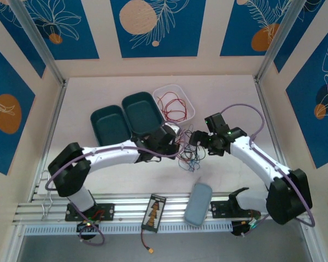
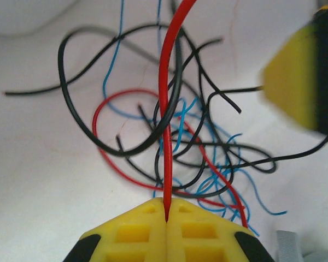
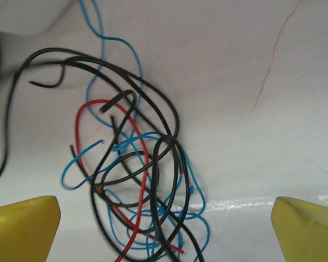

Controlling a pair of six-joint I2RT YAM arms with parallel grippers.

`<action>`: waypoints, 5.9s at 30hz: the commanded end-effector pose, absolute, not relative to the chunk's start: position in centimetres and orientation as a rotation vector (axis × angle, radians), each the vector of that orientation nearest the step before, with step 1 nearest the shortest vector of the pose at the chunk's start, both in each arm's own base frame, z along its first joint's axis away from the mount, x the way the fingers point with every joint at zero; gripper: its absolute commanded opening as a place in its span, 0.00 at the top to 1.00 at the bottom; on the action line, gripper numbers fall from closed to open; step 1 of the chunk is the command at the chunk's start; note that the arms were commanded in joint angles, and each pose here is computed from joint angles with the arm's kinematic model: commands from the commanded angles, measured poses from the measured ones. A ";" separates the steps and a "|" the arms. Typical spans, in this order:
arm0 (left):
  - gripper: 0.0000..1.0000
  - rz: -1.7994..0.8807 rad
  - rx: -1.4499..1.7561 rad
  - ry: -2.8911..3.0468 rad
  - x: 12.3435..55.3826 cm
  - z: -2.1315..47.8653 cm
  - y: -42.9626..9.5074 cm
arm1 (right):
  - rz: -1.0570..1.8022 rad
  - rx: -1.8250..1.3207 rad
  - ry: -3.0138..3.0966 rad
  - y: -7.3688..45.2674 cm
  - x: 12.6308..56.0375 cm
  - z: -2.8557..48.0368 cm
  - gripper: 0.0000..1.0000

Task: Untangle the cables

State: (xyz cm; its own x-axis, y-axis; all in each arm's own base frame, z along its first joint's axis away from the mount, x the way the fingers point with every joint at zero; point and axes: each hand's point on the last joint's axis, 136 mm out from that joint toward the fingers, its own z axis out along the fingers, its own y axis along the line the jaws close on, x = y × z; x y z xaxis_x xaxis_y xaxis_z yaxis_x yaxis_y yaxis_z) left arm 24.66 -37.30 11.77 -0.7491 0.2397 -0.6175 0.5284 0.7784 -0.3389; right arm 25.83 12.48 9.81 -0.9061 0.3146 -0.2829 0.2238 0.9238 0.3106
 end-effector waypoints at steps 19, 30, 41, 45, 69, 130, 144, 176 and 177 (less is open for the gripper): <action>1.00 -0.759 0.774 1.914 23.6 24.3 -36.5 | 0.166 0.481 2.956 12.1 26.6 2.3 0.01; 1.00 -0.656 0.740 1.867 24.9 26.1 -34.5 | 0.141 0.722 2.917 7.4 26.7 2.2 0.06; 1.00 -0.753 0.687 1.934 25.9 24.7 -34.8 | 0.332 0.550 2.639 7.6 27.2 11.2 0.13; 1.00 -0.835 0.650 1.959 26.5 24.3 -34.9 | 0.471 0.374 2.478 9.2 26.6 15.4 0.20; 1.00 -1.049 0.818 1.907 24.2 22.2 -37.7 | 0.929 -0.164 2.138 23.0 27.8 27.0 0.56; 0.00 -0.804 0.505 2.053 26.1 18.2 -30.7 | 0.302 -0.333 1.664 18.3 33.0 57.3 1.00; 0.00 -0.514 0.241 1.936 25.3 23.3 -20.7 | 0.372 -0.300 1.651 21.6 42.9 55.5 1.00; 0.00 -0.419 0.149 1.906 23.9 23.0 -16.0 | 0.189 -0.283 2.044 22.8 54.6 35.9 1.00; 0.00 -0.416 0.147 1.908 23.9 22.9 -16.0 | 0.190 -0.283 2.064 22.8 54.5 35.2 1.00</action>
